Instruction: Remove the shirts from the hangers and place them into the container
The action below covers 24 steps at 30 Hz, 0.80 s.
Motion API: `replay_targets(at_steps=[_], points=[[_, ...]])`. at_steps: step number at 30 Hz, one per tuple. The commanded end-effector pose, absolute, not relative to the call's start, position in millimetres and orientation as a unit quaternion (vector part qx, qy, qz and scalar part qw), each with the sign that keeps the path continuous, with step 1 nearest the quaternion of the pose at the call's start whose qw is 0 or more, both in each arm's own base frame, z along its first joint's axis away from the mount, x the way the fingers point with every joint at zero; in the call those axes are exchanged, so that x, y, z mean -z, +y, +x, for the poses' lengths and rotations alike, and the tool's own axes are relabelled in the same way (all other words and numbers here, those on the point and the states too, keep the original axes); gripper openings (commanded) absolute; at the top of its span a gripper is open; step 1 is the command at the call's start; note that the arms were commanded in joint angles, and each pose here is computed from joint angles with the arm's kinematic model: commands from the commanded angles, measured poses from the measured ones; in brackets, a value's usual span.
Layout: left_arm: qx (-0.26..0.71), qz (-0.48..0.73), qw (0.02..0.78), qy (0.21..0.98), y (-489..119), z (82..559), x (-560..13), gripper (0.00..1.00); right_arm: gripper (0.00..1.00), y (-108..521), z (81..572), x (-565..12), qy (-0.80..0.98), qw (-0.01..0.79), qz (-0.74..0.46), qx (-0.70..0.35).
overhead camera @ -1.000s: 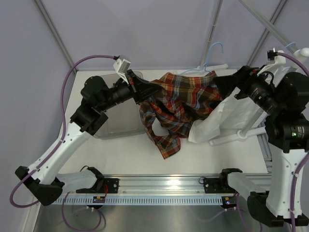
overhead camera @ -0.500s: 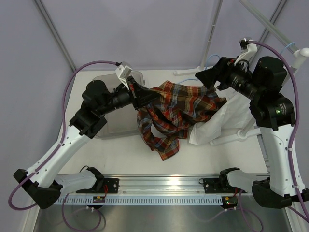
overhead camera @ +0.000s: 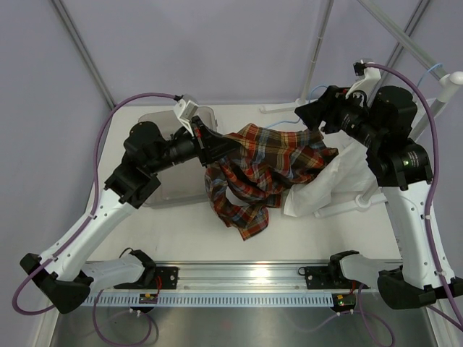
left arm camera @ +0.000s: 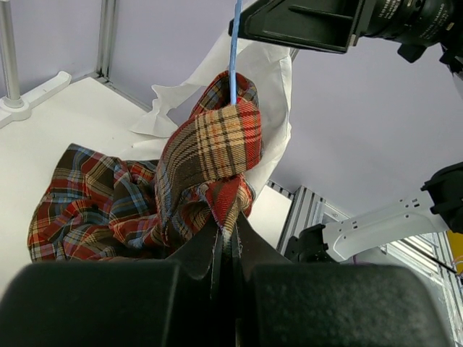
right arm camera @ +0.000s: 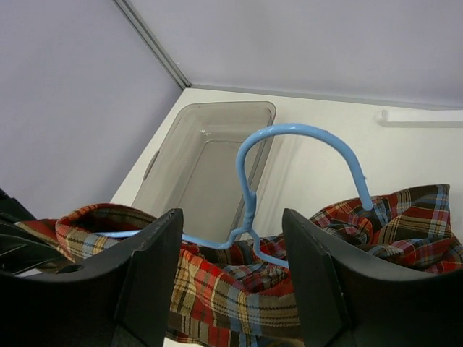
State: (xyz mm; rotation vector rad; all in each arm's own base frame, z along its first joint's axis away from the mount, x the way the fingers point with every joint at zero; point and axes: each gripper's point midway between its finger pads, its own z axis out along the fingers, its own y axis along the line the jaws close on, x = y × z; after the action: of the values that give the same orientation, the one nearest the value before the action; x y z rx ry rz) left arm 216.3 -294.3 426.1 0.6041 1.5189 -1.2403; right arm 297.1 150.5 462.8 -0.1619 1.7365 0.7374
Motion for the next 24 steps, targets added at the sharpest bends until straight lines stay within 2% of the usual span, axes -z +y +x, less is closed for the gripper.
replay_targets(at_steps=[1,7,10,11,12,14,16,18,19,21,22,24], points=[[0.537,0.266,0.536,0.595,-291,203,-448,0.0,0.63,151,304,-471,0.728,0.607,-0.074,-0.311],[0.538,0.268,0.532,0.596,-291,201,-445,0.0,0.53,155,314,-461,0.731,0.601,-0.072,-0.315],[0.537,0.268,0.533,0.596,-291,202,-445,0.0,0.4,155,315,-458,0.733,0.6,-0.07,-0.314],[0.537,0.268,0.533,0.596,-291,202,-445,0.0,0.32,156,314,-458,0.731,0.6,-0.071,-0.318],[0.538,0.269,0.532,0.597,-292,201,-444,0.0,0.17,157,313,-457,0.731,0.599,-0.072,-0.319],[0.538,0.268,0.53,0.599,-292,202,-442,0.0,0.15,158,313,-454,0.733,0.596,-0.072,-0.319],[0.54,0.268,0.535,0.592,-293,203,-446,0.0,0.01,158,312,-455,0.731,0.599,-0.073,-0.319],[0.54,0.269,0.532,0.594,-293,203,-445,0.0,0.0,157,312,-456,0.732,0.6,-0.071,-0.316],[0.541,0.27,0.529,0.596,-294,202,-444,0.04,0.0,157,312,-457,0.732,0.6,-0.072,-0.315],[0.539,0.272,0.522,0.602,-292,199,-439,0.2,0.0,153,311,-463,0.731,0.606,-0.066,-0.306],[0.538,0.271,0.522,0.604,-290,197,-437,0.32,0.0,154,310,-465,0.73,0.608,-0.068,-0.306],[0.531,0.264,0.525,0.611,-283,194,-432,0.42,0.0,150,308,-472,0.727,0.614,-0.062,-0.3]])
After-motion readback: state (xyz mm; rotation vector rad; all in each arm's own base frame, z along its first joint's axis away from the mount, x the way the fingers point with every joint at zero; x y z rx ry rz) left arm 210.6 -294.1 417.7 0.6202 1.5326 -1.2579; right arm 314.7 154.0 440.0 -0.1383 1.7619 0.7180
